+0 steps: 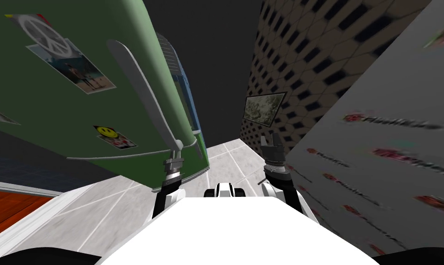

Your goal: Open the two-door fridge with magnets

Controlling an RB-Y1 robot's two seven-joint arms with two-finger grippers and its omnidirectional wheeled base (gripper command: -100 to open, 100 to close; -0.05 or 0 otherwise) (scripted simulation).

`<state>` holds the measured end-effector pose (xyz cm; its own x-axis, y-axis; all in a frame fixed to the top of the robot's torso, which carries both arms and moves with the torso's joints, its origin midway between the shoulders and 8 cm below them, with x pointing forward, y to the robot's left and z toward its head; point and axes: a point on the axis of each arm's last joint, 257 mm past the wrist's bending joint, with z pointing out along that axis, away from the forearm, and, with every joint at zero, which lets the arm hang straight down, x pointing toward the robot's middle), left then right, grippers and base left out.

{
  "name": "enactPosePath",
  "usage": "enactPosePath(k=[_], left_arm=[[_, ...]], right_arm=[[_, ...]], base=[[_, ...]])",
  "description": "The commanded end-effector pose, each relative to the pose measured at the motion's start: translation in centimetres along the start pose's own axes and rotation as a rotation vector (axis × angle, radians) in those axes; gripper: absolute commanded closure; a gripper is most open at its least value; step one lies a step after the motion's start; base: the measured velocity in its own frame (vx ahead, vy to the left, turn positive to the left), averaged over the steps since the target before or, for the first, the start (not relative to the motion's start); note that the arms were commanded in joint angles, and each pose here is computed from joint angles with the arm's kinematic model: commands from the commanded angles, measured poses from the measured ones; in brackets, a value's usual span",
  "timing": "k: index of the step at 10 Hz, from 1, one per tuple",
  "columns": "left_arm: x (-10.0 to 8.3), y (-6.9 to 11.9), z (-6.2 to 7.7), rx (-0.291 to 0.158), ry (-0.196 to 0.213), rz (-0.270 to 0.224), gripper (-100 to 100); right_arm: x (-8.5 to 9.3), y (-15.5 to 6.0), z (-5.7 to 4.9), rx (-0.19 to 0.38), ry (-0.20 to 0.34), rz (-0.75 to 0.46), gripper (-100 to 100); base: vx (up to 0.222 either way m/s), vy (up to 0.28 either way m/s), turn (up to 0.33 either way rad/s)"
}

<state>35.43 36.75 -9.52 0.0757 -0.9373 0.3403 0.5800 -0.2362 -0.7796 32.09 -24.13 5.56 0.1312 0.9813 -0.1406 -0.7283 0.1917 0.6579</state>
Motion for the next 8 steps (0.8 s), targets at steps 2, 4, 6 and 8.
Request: enactPosePath(k=[2, 4, 6, 8], left_arm=[[0.7, 0.2, 0.3, -0.011, 0.03, -0.02, 100], [1.9, 0.3, -0.1, -0.028, 0.076, -0.05, 100], [2.5, 0.3, -0.2, -0.032, 0.098, -0.064, 100], [3.1, 0.2, -0.4, -0.036, 0.12, -0.078, 100]], right_arm=[[0.0, 0.0, 0.0, 0.0, 0.0, 0.0, 0], [0.0, 0.0, 0.0, 0.0, 0.0, 0.0, 0], [0.0, 0.0, 0.0, 0.0, 0.0, 0.0, 0], [0.0, 0.0, 0.0, 0.0, 0.0, 0.0, 0]], base=[[-0.268, 0.06, -0.057], [-0.227, 0.125, -0.113], [-0.246, 0.152, -0.09], [-0.277, 0.143, -0.097]])
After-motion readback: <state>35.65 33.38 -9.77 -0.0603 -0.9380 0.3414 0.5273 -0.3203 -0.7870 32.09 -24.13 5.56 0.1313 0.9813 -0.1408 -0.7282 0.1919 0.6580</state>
